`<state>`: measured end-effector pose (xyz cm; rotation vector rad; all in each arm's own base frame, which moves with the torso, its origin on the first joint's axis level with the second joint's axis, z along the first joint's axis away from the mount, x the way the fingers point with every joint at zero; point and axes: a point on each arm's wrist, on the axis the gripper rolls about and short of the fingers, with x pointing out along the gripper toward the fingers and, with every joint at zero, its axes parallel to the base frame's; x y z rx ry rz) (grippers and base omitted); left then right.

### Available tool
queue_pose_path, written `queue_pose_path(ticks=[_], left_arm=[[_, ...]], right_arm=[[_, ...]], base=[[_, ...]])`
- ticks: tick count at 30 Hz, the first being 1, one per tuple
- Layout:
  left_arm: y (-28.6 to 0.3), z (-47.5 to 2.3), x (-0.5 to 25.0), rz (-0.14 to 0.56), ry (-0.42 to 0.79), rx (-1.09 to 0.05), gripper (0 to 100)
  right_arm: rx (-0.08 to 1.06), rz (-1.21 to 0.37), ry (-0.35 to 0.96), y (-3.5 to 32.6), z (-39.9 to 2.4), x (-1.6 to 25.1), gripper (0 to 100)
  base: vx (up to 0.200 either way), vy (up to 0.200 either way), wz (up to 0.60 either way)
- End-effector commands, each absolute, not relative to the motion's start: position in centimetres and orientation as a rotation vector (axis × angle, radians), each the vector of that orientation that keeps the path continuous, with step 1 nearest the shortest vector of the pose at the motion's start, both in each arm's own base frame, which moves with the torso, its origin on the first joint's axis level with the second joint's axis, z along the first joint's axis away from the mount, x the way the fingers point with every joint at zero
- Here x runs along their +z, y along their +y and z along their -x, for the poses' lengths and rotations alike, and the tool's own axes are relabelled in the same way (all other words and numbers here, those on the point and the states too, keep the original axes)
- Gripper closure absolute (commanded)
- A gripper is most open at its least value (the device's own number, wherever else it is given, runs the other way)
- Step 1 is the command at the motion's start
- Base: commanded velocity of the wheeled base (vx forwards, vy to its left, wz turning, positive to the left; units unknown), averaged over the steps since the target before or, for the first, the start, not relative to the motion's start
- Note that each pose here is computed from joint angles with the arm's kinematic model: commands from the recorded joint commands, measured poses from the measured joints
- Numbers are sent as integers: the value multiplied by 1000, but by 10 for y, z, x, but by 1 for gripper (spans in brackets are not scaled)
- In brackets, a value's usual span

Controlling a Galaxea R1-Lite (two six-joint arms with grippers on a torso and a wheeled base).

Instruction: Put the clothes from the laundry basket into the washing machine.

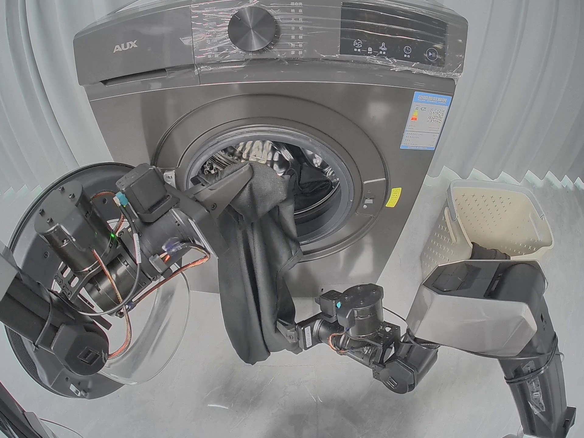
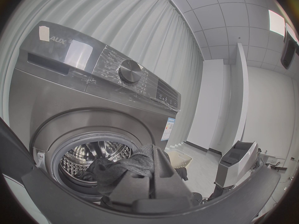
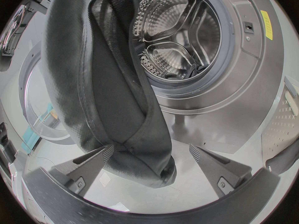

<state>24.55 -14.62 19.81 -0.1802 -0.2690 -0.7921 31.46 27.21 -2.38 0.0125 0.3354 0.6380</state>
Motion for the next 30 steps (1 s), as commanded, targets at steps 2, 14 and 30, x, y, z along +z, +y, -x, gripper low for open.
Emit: queue_pose_path(ticks=[2, 14, 30], left_arm=[[-146, -246, 197, 180, -264, -792, 100], [-146, -245, 198, 181, -267, -791, 100], [-145, -244, 199, 179, -271, -791, 100]], right_arm=[[663, -14, 324, 281, -309, -21, 0], [674, -28, 302, 289, -314, -27, 0], [845, -103, 242, 306, -307, -26, 0]], base=[[0, 0, 0], [0, 0, 0], [0, 0, 0]])
